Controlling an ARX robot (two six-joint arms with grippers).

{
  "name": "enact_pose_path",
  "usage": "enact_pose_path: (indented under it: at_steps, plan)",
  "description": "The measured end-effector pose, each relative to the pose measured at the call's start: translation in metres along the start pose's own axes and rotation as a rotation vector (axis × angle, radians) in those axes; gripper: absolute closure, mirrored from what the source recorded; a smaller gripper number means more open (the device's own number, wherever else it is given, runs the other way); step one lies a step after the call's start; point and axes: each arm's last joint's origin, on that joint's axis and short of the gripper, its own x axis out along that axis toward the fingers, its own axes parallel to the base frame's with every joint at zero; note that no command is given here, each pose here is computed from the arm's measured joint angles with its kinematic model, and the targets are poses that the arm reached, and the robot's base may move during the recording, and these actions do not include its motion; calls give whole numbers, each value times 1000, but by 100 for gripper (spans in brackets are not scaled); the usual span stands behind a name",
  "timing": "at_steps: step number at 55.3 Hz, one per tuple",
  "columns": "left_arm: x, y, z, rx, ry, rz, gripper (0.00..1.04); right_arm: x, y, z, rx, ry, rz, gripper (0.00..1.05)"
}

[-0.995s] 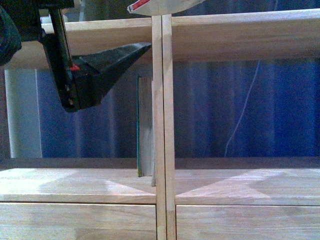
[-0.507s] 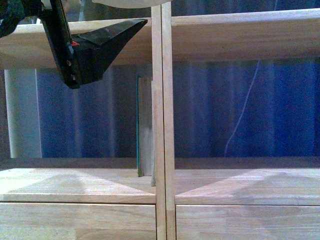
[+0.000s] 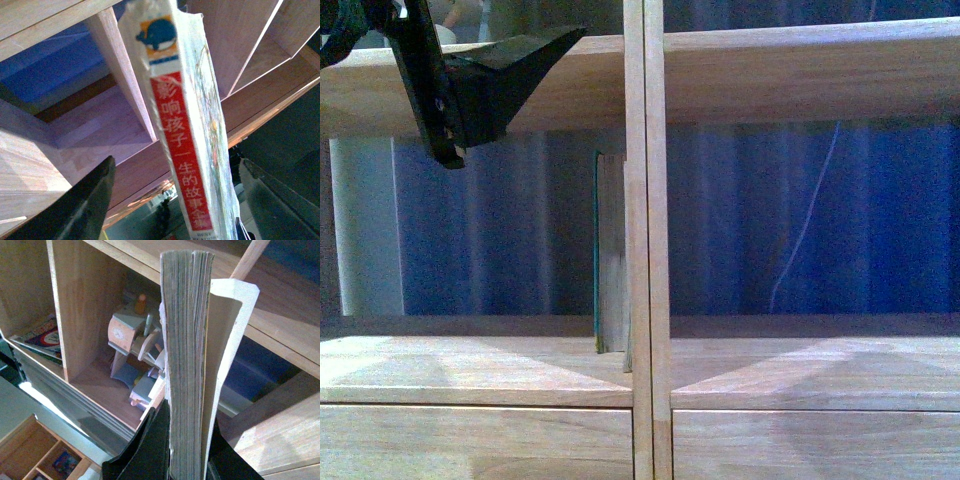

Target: Organize books on shelf

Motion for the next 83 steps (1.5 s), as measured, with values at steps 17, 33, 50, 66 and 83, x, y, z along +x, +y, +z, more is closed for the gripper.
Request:
enact_pose_path:
  at_steps: [17, 33, 50, 66, 83]
  plan:
    - [0, -2, 2, 12, -26, -14, 74, 1, -3, -10, -9, 40, -14, 97]
    - [-1, -2, 4, -15, -41, -9, 98, 3, -6, -12, -11, 49, -41, 97]
    - [-3, 3, 8, 4, -38, 53, 98, 6, -15, 2, -112, -46, -99, 54]
    - [-11, 3, 28, 166, -25, 165, 98, -7, -28, 50, -605, -314, -187, 12]
    - [-32, -18, 53, 563, -4, 340, 98, -32, -85, 97, -1236, -448, -484, 7]
